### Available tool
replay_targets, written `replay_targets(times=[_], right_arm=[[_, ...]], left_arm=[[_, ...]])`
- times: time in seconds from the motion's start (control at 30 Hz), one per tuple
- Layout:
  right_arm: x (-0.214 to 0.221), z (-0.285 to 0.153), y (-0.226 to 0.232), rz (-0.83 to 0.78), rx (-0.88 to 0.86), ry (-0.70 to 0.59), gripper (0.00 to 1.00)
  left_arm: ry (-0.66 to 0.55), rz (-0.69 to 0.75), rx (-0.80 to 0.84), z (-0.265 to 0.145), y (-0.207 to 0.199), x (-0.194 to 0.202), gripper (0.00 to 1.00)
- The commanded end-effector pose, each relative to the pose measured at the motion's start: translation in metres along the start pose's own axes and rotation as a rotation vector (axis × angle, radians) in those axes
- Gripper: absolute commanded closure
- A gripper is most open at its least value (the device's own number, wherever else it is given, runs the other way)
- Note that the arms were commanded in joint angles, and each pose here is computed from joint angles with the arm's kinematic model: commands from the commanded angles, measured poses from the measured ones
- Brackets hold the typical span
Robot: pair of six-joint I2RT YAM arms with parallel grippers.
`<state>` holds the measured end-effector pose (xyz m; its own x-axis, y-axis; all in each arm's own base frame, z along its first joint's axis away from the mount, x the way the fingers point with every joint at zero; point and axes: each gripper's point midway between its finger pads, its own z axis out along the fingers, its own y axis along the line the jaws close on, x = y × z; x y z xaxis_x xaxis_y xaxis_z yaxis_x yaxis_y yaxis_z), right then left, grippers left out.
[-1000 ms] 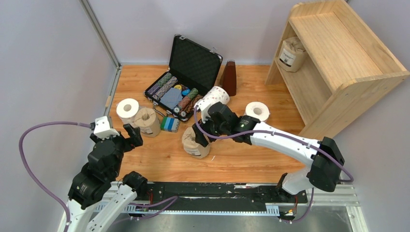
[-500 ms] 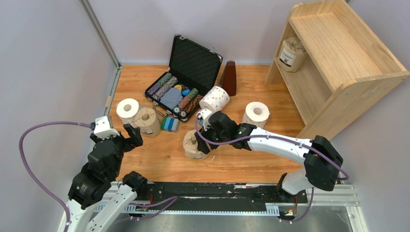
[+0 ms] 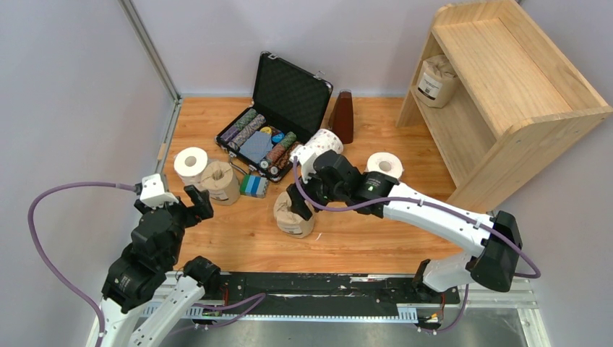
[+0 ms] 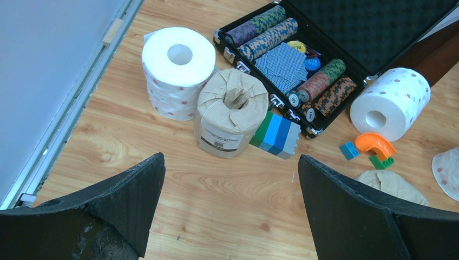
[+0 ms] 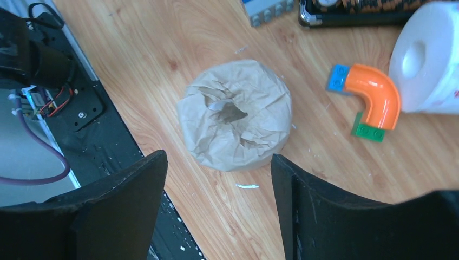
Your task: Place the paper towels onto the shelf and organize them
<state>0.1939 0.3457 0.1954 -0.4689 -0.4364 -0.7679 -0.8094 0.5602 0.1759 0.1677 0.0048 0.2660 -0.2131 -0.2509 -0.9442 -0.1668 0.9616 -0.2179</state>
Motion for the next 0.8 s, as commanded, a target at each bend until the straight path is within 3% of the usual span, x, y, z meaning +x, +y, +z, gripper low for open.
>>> replay_targets(times=[0.0, 0.27, 0.57, 0.77], right_arm=[[-0.026, -0.019, 0.025, -0.161, -0.053, -0.042, 0.29], [-0.013, 0.014, 0.048, -0.335, -0.076, 0.059, 0.33], [0.007, 0.057, 0.038, -0.438, -0.008, 0.187, 0.34], [0.036, 0.077, 0.025, -0.466, 0.062, 0.301, 0.42]], left_arm=[[-0.056, -0.044, -0.026, -0.004, 0.006, -0.013, 0.0], [-0.133, -0.137, -0.117, -0.019, 0.035, -0.019, 0.0], [-0.165, -0.181, -0.143, -0.025, 0.044, -0.021, 0.0], [-0.158, -0.174, -0.148, -0.024, 0.044, -0.02, 0.0]])
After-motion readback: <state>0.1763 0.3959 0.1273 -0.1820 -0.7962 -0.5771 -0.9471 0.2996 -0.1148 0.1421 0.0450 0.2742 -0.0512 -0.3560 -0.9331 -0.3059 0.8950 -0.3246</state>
